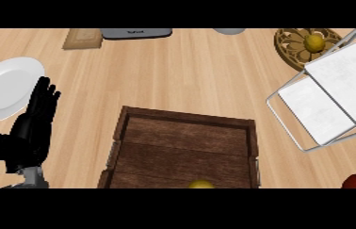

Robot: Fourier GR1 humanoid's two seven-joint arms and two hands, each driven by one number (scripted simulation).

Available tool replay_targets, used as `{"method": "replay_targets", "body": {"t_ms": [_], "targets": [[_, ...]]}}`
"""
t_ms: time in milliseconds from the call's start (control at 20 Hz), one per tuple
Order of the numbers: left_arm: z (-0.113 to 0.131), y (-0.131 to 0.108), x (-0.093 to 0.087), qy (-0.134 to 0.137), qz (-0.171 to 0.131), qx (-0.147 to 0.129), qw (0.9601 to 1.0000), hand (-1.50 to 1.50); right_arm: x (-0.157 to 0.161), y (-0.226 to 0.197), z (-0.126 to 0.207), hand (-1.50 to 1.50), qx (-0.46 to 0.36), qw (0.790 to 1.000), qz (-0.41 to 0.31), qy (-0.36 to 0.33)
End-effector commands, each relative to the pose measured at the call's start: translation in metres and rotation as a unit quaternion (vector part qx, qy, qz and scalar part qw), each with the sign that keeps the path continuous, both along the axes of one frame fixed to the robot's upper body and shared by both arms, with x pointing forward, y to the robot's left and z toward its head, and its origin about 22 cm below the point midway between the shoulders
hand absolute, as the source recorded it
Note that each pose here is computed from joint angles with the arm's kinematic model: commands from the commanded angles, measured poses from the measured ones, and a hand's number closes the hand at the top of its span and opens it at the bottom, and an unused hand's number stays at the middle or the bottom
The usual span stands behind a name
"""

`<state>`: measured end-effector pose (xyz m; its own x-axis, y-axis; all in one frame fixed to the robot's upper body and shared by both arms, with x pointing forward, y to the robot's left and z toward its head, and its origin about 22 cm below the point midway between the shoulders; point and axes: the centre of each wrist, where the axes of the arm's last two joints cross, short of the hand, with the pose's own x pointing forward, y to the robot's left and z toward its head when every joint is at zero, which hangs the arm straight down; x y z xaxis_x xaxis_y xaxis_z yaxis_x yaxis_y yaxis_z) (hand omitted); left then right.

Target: Pick the bell pepper from the tray and place it in the tiered shelf

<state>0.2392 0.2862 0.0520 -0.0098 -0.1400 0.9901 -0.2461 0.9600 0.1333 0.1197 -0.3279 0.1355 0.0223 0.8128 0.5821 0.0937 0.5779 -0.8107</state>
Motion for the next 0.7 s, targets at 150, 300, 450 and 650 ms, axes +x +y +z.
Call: {"method": "replay_targets", "body": {"t_ms": [150,300,450,650], "targets": [[0.006,-0.012,0.004,-0.003,-0.021,0.002,0.9998,0.0,-0.03,-0.019,0.065,1.5,-0.003,0.996,-0.08,-0.034],[-0.002,-0.025,0.022,-0.008,-0.026,-0.007,0.9996,0.0,-0.024,-0.041,0.073,1.5,0.006,0.994,-0.101,-0.05],[0.006,-0.009,0.019,-0.006,-0.031,-0.003,0.9995,0.0,-0.004,-0.055,0.094,1.5,0.021,0.991,-0.115,-0.07],[0.014,0.0,0.012,-0.009,-0.04,-0.006,0.9992,0.0,0.036,-0.055,0.086,1.5,0.028,0.988,-0.133,-0.071]]}}
